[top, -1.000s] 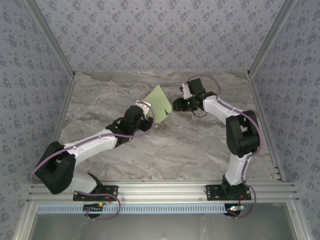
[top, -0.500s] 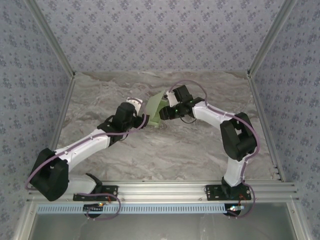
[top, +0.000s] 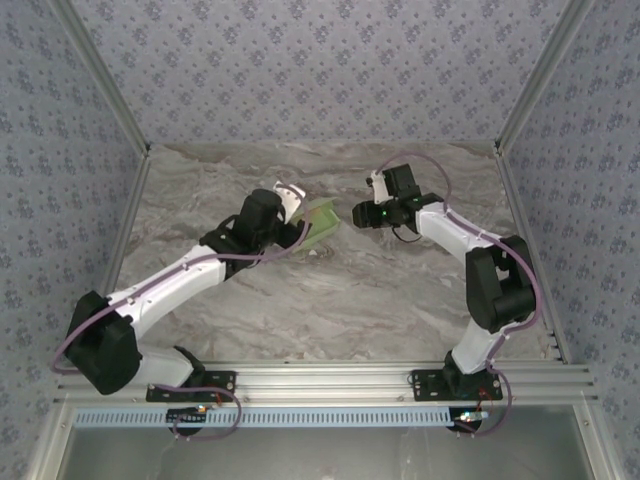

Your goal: Fold the paper box

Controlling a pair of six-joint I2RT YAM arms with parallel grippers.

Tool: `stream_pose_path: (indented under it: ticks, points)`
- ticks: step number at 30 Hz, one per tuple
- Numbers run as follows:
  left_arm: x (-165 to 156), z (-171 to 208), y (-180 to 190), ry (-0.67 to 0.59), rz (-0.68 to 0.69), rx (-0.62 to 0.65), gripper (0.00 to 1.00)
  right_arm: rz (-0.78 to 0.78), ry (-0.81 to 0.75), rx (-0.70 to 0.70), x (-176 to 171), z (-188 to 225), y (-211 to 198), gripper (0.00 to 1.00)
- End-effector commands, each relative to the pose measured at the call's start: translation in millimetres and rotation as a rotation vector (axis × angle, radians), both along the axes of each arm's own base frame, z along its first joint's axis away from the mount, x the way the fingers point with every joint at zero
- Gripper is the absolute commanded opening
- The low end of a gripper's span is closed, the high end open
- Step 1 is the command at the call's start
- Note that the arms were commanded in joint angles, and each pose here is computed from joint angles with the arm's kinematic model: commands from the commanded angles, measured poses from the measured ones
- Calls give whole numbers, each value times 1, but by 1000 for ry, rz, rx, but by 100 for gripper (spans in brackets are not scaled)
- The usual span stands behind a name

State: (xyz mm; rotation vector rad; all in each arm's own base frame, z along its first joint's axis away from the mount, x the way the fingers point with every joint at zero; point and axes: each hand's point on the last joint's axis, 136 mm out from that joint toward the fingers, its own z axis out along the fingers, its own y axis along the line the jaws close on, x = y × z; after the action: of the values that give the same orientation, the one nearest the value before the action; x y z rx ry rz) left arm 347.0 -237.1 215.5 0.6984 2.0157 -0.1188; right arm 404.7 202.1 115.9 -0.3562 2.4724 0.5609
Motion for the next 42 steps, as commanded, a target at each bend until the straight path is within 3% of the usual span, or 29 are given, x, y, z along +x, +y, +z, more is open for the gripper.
stream_pose_path:
  ticks: [1,10,17,23,31,36,42]
  points:
    - [8,-3,12,45,-12,88,79,168,-83,27,-11,11,29,53]
    - [3,15,48,66,108,-134,77,302,-292,-139,-4,12,63,64]
    - [-4,17,66,49,146,-158,77,314,-354,-229,21,11,62,68]
    - [-6,14,75,44,167,-173,77,363,-362,-208,34,4,72,68]
    - [-9,8,80,58,175,-172,76,431,-373,-158,43,-2,91,51]
    - [-8,5,80,63,174,-169,76,405,-361,-169,51,-5,92,36]
    - [-8,3,81,65,175,-162,76,374,-347,-161,57,-8,94,26]
